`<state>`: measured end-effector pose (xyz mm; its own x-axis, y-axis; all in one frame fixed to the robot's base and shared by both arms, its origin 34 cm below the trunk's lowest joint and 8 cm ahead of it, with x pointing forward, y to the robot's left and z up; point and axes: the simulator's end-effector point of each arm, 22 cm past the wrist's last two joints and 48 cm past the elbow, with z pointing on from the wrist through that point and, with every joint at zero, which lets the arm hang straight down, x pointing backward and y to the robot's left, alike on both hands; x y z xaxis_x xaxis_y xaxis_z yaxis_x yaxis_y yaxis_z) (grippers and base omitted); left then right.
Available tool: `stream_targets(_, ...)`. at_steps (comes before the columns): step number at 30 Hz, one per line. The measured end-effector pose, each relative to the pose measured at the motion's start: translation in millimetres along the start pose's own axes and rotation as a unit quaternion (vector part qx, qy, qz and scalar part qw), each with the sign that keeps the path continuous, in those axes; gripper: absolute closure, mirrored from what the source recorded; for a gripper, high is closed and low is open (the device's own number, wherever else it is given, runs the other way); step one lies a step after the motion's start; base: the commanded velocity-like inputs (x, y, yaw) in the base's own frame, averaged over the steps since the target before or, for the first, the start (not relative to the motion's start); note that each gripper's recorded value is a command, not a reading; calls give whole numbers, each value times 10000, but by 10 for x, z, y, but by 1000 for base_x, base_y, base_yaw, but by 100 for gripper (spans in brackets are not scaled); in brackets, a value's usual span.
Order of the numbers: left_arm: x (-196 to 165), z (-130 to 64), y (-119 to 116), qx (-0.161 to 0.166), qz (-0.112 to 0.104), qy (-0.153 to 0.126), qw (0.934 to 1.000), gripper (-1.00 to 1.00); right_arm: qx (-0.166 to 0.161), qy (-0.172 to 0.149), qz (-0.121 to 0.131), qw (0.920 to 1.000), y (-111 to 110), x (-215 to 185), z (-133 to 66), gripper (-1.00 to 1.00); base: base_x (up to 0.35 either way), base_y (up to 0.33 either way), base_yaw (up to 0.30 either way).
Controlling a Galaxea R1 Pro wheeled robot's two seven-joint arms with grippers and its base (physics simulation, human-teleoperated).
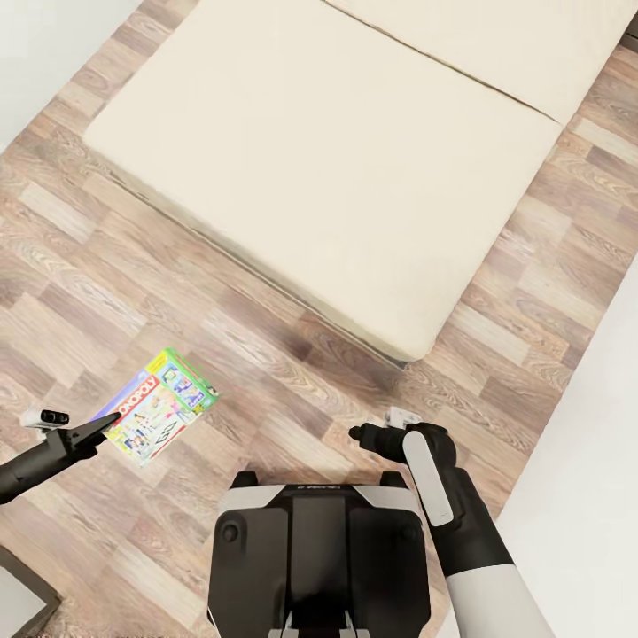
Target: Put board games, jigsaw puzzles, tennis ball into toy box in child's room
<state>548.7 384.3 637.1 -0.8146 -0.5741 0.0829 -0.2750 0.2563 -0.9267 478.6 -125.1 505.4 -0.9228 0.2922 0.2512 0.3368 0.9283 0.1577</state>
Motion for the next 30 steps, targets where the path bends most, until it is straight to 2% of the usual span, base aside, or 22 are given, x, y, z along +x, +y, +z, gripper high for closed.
stream_targets(12,-26,1,-53,32,46,-17,10000,100,-20,-51,-10,10000,26,-38,-48,-100,-42,55,218)
stream_targets(30,-62,3,-129,78,110,-35,9999,100,-53,-129,-23,9999,63,-90,-114,-100,-3,3,11)
